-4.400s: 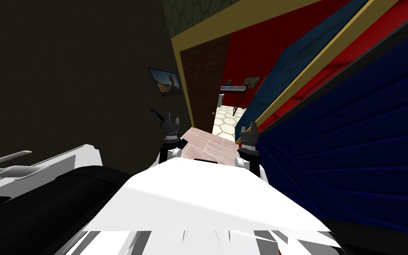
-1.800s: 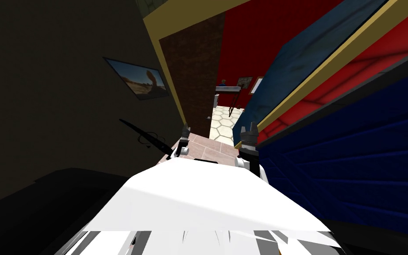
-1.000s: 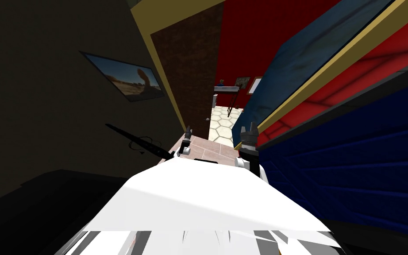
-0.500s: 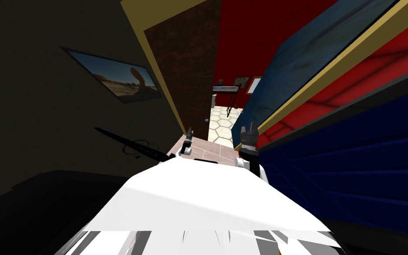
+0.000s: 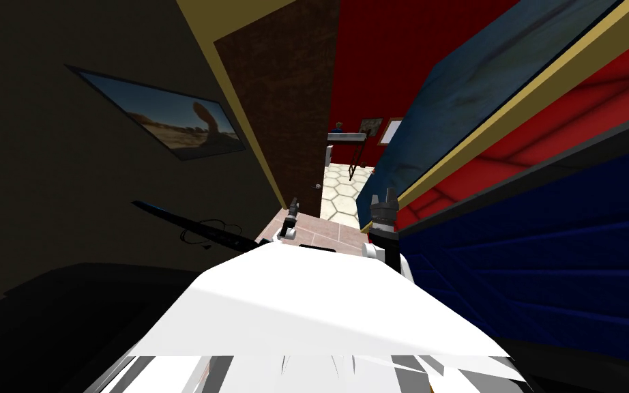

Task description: Push the door open

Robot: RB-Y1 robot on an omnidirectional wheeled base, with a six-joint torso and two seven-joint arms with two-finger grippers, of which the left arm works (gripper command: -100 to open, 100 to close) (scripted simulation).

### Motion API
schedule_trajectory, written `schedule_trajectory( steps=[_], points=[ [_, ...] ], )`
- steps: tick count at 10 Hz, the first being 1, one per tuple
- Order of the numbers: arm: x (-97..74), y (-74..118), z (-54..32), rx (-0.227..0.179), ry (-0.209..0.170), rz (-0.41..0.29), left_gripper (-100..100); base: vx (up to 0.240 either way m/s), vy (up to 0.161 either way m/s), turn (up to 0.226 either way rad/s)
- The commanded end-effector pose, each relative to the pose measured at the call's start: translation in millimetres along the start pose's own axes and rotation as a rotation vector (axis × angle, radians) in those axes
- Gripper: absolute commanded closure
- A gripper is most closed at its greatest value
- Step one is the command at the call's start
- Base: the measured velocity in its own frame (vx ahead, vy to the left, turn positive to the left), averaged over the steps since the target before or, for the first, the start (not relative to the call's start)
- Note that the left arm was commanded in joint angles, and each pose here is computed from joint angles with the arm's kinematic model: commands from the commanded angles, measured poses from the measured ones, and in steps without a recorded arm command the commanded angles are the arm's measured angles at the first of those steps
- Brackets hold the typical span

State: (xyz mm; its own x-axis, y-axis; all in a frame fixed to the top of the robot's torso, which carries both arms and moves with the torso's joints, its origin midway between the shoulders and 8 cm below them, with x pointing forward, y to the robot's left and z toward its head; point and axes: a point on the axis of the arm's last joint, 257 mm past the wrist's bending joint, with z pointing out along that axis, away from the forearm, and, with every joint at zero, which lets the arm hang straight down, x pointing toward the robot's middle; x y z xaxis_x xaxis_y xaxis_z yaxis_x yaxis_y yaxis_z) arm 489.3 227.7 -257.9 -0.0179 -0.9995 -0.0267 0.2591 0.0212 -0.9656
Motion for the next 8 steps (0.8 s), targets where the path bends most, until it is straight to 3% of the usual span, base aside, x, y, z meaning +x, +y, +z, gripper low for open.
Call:
schedule_trajectory(
  steps=[1, 8],
  points=[
    [2.7, 10.9, -1.2, -0.019, 0.004, 0.0, -100, 0.084, 0.0, -0.049],
    [21.0, 56.6, -7.7, -0.102, 0.024, -0.004, -100, 0.1, 0.01, -0.038]
  ],
)
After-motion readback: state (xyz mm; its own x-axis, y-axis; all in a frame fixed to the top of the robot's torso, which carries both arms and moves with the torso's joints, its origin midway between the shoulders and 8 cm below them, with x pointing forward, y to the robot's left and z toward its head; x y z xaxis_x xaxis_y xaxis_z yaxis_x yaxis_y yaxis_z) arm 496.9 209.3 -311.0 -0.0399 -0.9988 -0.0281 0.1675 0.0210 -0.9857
